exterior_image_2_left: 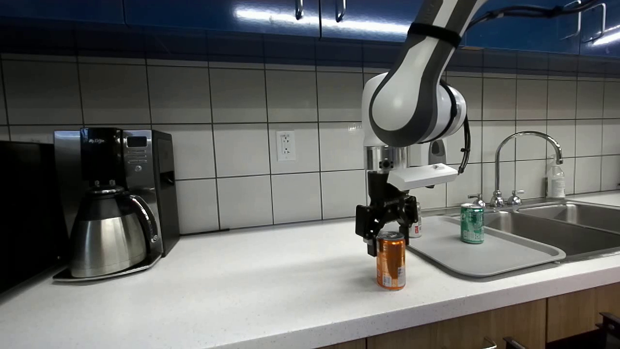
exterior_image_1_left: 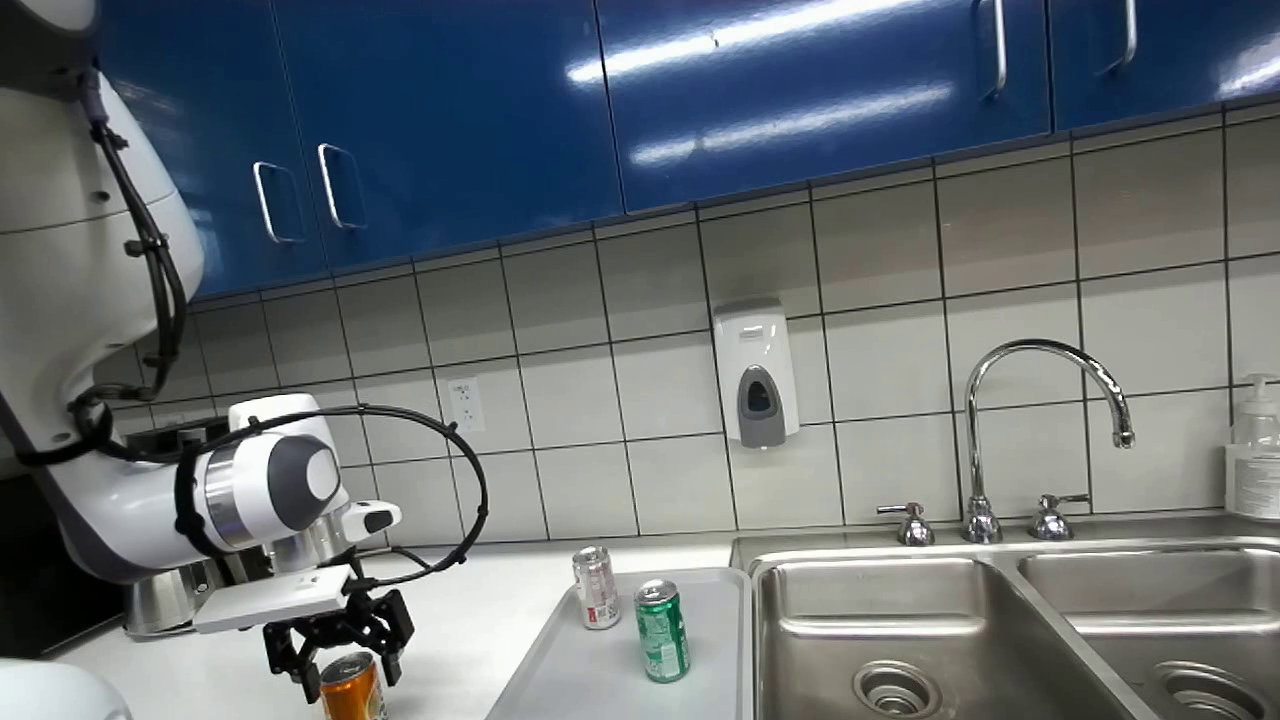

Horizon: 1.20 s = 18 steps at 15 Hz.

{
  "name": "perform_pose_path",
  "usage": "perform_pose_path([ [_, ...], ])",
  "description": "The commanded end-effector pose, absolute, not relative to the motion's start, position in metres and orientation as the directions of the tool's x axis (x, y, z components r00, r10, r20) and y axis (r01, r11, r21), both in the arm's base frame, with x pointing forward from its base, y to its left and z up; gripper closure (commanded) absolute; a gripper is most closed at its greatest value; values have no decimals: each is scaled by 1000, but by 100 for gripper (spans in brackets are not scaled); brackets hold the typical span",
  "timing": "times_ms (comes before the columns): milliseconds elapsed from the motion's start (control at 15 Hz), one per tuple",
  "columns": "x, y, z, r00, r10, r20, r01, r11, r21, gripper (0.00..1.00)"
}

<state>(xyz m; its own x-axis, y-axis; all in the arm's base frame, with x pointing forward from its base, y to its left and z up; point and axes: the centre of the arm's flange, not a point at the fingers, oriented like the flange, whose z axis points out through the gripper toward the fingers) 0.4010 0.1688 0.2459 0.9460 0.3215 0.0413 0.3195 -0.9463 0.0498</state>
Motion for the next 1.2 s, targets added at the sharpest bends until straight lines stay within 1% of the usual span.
perform_pose_path([
  [0,391,161,255,944,324,62,322,-946,40,32],
  [67,391,160,255,945,323,62,321,-946,39,42],
  [200,391,160,255,946,319,60,318,-947,38,58],
  [267,391,160,256,946,319,60,317,-948,37,62],
  [1133,413,161,291,944,308,120,304,-951,57,62],
])
